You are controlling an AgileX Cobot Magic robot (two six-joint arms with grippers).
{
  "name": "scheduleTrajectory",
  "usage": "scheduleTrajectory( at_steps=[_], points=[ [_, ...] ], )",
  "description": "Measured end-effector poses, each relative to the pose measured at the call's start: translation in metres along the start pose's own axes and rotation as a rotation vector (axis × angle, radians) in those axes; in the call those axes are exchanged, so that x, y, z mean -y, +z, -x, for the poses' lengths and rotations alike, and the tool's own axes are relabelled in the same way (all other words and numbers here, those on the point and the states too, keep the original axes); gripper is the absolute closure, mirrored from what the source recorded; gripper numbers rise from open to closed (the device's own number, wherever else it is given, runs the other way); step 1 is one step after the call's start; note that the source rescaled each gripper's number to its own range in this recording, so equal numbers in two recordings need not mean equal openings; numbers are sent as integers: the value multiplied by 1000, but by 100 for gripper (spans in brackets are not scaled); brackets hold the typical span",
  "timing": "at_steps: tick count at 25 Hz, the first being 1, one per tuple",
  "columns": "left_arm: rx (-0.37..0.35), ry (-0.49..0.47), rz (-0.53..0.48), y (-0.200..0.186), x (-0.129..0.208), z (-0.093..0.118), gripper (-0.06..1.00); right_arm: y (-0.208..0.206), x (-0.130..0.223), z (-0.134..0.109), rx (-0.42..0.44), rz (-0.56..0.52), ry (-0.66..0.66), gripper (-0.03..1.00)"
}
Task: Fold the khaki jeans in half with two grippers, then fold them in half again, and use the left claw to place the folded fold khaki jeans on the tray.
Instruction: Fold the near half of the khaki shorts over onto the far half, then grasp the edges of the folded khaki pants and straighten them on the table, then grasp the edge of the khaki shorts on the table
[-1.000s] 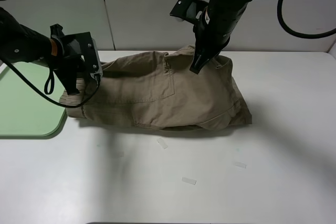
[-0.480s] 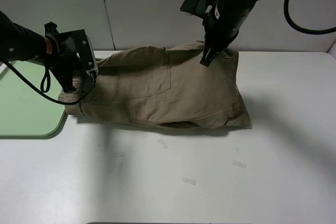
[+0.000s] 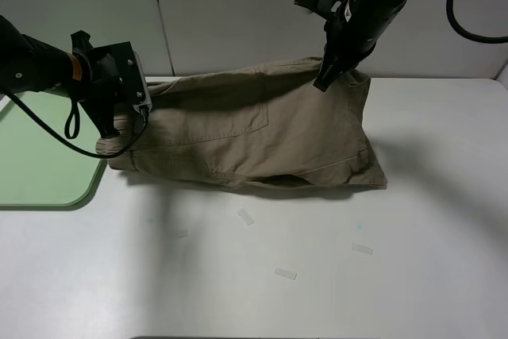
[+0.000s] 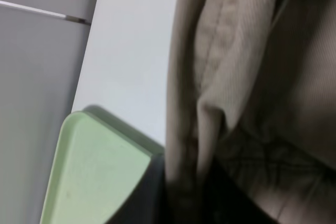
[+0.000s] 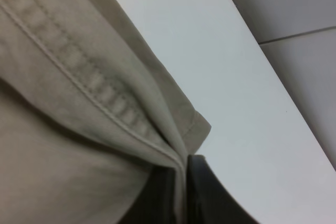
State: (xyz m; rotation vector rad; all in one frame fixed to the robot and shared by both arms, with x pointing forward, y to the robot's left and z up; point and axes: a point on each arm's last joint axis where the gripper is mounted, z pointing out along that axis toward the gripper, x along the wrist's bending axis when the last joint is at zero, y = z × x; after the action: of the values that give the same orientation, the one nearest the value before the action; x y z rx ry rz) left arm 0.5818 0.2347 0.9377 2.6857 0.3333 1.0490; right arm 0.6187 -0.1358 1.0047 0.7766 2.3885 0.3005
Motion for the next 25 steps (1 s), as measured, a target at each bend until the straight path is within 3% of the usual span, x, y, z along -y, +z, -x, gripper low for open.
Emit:
scheduleTrajectory(
  at_steps=[1,3,4,6,10,19,22,25],
  points=[
    [1,0,-2,0,0,0,81,0,0,0,0,0,0,82],
    [3,-18,-7,0,1,0,51,0,1,1,3,-4,-1,37],
    [0,-48,-1,0,0,0,32,1,2,3,7,-6,0,22],
    [-15,-115,29,1,-1,-2,10,1,3,5,13,-11,11,5],
    [-25,-161,59,4,-3,-1,-3,1,4,7,19,-12,23,-2],
    [-35,-168,80,4,-5,-2,-5,1,4,4,-14,-6,78,-3],
    [-12,-200,12,-1,0,-2,-5,-1,3,1,-49,-1,145,-3],
    [4,-315,-63,-17,4,-5,-5,-9,3,0,-89,-8,226,-3]
  ],
)
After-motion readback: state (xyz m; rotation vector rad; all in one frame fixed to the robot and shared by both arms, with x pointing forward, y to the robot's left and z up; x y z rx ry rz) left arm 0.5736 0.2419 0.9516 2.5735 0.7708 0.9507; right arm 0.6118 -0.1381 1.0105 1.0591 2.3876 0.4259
